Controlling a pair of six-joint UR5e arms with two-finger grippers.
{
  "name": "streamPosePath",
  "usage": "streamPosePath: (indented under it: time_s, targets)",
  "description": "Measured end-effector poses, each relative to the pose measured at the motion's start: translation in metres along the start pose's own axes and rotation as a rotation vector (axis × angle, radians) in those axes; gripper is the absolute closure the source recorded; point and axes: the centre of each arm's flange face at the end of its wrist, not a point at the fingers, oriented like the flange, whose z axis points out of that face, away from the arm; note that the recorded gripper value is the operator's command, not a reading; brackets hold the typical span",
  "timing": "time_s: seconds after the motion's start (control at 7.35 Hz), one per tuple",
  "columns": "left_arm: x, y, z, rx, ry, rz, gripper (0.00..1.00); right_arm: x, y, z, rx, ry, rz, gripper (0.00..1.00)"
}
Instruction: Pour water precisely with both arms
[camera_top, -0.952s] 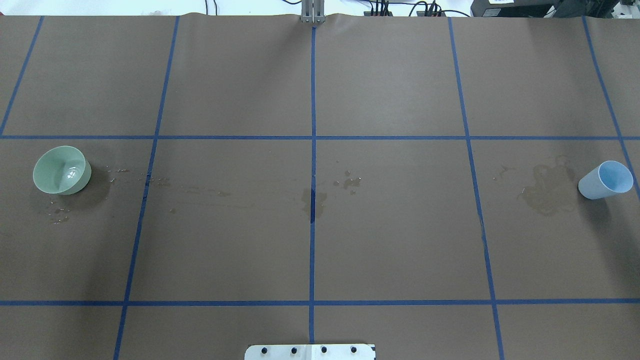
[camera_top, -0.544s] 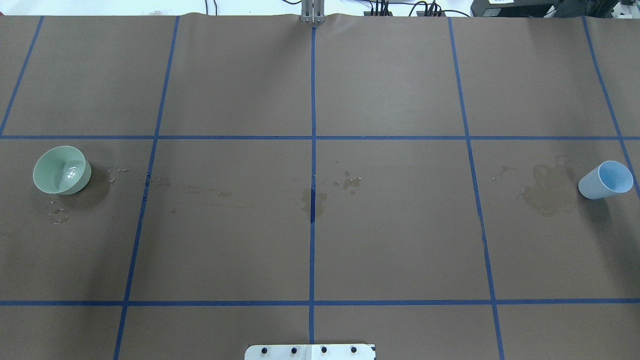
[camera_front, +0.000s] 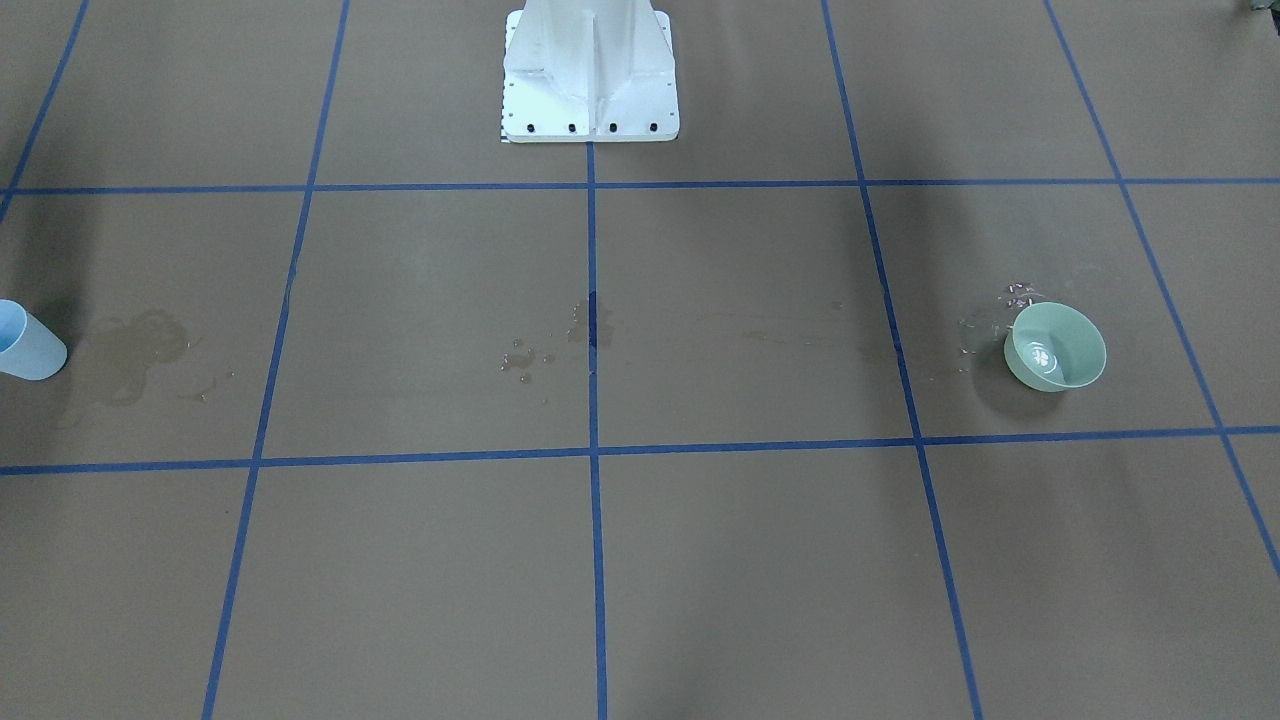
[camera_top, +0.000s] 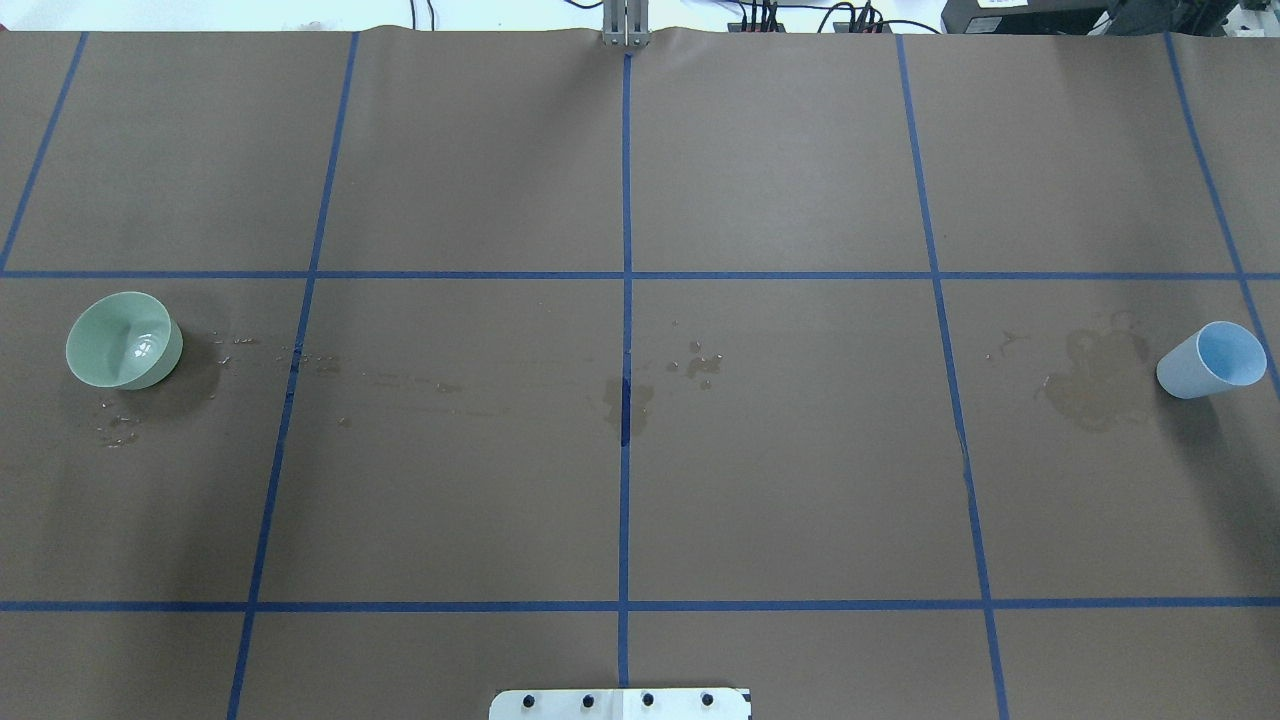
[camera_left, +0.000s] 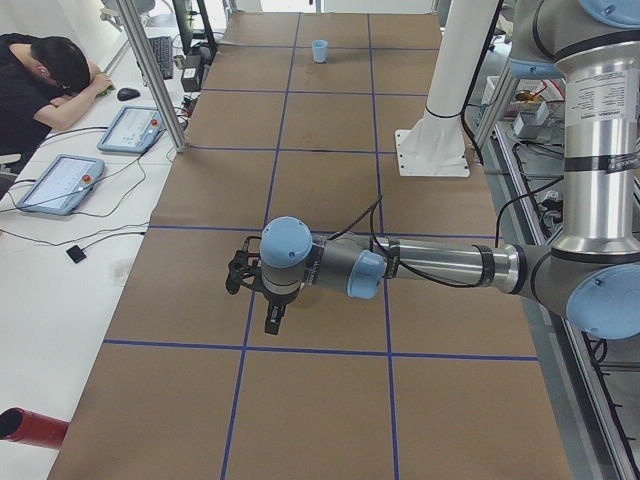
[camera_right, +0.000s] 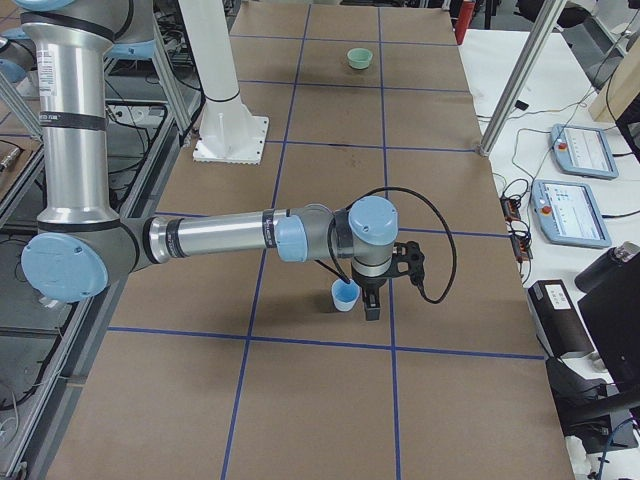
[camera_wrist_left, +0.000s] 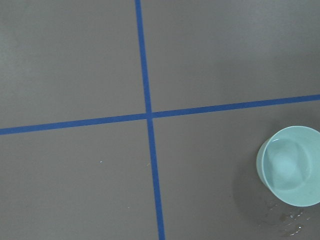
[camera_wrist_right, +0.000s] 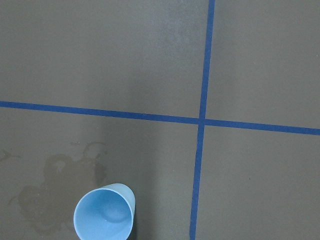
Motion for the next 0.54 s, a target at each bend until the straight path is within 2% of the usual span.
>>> streamPosePath:
  time_s: [0.27,0.54]
  targets:
    - [0.024,-0.009,0.021,0.0,0.022,-0.096,0.02,-0.003,0.001,-0.001,0.007,-0.008,-0.004,0.01]
    - [0.061,0.002,0.072,0.013,0.042,-0.206,0.03,-0.001,0.005,0.001,0.001,-0.016,0.0,0.01]
